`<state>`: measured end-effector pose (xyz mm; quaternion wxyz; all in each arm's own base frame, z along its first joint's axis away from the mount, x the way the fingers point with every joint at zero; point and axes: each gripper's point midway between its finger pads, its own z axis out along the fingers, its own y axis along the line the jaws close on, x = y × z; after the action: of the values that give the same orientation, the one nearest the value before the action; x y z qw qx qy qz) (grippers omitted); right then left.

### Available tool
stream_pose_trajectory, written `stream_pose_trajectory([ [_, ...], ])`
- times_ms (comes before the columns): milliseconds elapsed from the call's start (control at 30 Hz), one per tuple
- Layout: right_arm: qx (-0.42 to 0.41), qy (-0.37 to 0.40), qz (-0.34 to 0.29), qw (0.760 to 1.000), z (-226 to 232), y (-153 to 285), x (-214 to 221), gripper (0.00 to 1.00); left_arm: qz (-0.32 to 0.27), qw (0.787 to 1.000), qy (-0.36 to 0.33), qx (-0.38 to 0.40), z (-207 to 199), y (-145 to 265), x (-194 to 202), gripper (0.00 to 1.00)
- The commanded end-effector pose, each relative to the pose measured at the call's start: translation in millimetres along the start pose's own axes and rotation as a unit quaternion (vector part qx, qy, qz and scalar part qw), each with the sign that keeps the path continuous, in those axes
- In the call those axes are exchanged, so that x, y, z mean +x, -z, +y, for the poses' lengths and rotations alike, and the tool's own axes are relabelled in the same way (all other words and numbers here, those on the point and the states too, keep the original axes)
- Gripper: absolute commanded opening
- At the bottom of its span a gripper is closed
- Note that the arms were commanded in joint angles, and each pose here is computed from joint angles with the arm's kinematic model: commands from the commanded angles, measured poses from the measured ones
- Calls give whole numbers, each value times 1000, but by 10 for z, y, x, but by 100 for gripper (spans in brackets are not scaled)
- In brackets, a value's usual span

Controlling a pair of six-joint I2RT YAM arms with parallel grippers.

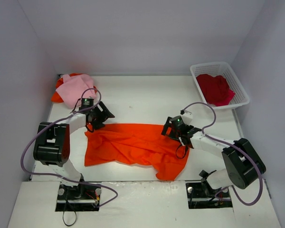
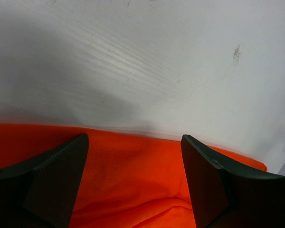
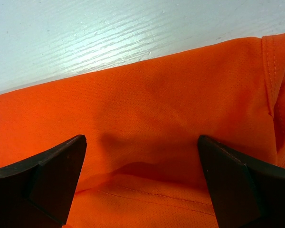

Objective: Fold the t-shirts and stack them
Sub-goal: Fold the flattened tshirt in 1/3 of the way

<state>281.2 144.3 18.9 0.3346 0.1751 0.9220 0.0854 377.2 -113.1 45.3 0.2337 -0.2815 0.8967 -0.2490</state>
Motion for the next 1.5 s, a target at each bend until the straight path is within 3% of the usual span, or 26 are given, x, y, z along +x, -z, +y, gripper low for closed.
stream_pose_trajectory([
  [0,-2,-14,-27,1000,54,0,-125,100,-7,1000,-4,-8,13,-66,-67,74],
  [1467,30,12,-47,998,124,-523,-717,99,-15,1000,-7,-15,-113,-269,-323,74],
])
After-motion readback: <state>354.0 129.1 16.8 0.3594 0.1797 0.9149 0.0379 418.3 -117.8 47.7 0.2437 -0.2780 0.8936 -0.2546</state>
